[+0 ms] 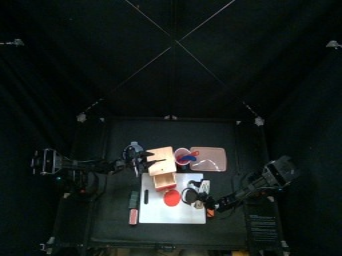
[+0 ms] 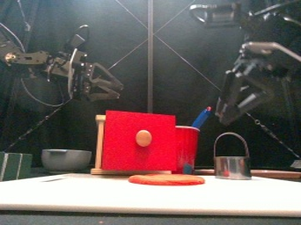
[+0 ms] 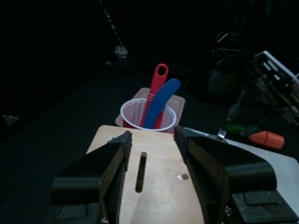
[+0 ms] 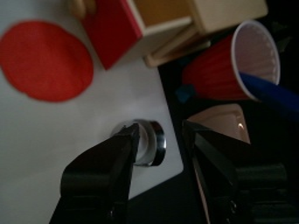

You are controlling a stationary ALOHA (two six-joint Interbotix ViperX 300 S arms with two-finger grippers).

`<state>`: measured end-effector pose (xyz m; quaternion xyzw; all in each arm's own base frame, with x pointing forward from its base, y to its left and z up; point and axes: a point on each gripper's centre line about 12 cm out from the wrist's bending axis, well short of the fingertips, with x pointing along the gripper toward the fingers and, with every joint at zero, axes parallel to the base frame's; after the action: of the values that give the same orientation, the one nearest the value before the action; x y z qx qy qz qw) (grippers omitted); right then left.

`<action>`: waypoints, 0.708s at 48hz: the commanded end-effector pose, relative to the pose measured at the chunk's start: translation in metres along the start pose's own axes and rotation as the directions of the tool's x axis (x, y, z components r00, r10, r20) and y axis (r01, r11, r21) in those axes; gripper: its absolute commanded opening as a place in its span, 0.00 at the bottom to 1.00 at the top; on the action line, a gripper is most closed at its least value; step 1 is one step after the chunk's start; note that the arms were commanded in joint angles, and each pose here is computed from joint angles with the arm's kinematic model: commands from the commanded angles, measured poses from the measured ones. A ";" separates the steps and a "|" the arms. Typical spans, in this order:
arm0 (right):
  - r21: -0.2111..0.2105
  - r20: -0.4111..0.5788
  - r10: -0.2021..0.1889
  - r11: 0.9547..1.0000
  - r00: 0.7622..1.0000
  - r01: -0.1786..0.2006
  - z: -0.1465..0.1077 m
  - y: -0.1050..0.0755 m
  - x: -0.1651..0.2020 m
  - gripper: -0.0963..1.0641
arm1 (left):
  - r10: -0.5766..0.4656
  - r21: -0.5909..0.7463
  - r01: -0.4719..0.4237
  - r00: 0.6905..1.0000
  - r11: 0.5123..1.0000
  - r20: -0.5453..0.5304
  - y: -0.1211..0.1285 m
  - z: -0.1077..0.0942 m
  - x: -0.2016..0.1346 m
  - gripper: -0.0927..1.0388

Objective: Get the cutter from the drawer then cut the dough then place the extra dough in the bowl
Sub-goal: Shut the drawer

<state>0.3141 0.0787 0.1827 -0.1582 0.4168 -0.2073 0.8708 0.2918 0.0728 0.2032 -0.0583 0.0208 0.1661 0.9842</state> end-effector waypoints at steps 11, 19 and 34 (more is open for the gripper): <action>0.148 0.209 0.202 0.961 0.957 -0.235 0.054 -0.013 -0.036 0.78 | 0.016 0.026 -0.016 1.000 1.000 0.004 0.009 0.011 0.020 0.81; 0.220 0.257 0.380 0.872 0.889 -0.437 0.062 -0.008 -0.022 0.78 | 0.060 0.017 -0.058 0.988 0.998 -0.143 0.023 0.012 0.035 0.81; 0.236 0.295 0.441 0.826 0.848 -0.512 0.064 -0.015 0.003 0.78 | 0.159 0.079 -0.139 0.910 0.987 -0.382 0.069 0.028 0.055 0.79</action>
<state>0.3588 0.0765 0.2193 0.0603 0.3146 -0.0224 0.9470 0.3181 0.1439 0.2078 -0.0702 0.2137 0.2155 0.9503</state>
